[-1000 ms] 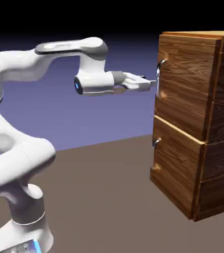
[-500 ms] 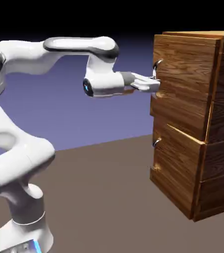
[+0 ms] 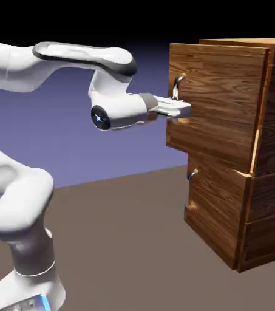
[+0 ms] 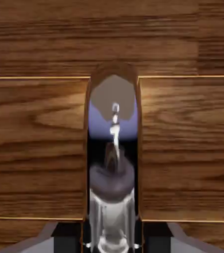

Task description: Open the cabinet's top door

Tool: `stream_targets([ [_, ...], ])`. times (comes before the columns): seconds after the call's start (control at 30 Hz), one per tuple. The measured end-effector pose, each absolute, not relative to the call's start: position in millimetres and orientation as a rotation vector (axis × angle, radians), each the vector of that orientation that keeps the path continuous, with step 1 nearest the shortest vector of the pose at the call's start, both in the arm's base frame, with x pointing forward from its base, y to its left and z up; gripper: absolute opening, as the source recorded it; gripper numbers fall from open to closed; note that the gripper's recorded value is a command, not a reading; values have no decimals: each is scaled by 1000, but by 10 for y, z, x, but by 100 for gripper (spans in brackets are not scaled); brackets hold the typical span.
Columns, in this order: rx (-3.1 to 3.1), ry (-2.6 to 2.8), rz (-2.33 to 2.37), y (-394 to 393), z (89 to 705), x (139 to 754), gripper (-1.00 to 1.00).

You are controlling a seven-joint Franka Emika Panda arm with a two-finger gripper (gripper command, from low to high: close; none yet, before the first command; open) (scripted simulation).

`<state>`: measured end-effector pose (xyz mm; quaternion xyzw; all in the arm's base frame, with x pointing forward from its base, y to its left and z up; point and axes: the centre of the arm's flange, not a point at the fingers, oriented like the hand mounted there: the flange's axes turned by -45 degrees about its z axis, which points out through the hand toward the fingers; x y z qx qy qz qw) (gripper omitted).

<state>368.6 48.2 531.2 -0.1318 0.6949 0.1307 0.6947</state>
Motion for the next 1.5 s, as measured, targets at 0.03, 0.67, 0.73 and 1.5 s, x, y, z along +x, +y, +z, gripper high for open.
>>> stream_targets([
  [0.03, -312, 1549, 310, 430, 5312, 3645, -100],
  [0.67, -677, 1462, 677, -809, 5311, 3105, -100],
  [0.73, -720, 1448, 720, -968, 5311, 3081, -100],
  [1.5, -1164, 1238, 1164, -2597, 5312, 3371, 100],
])
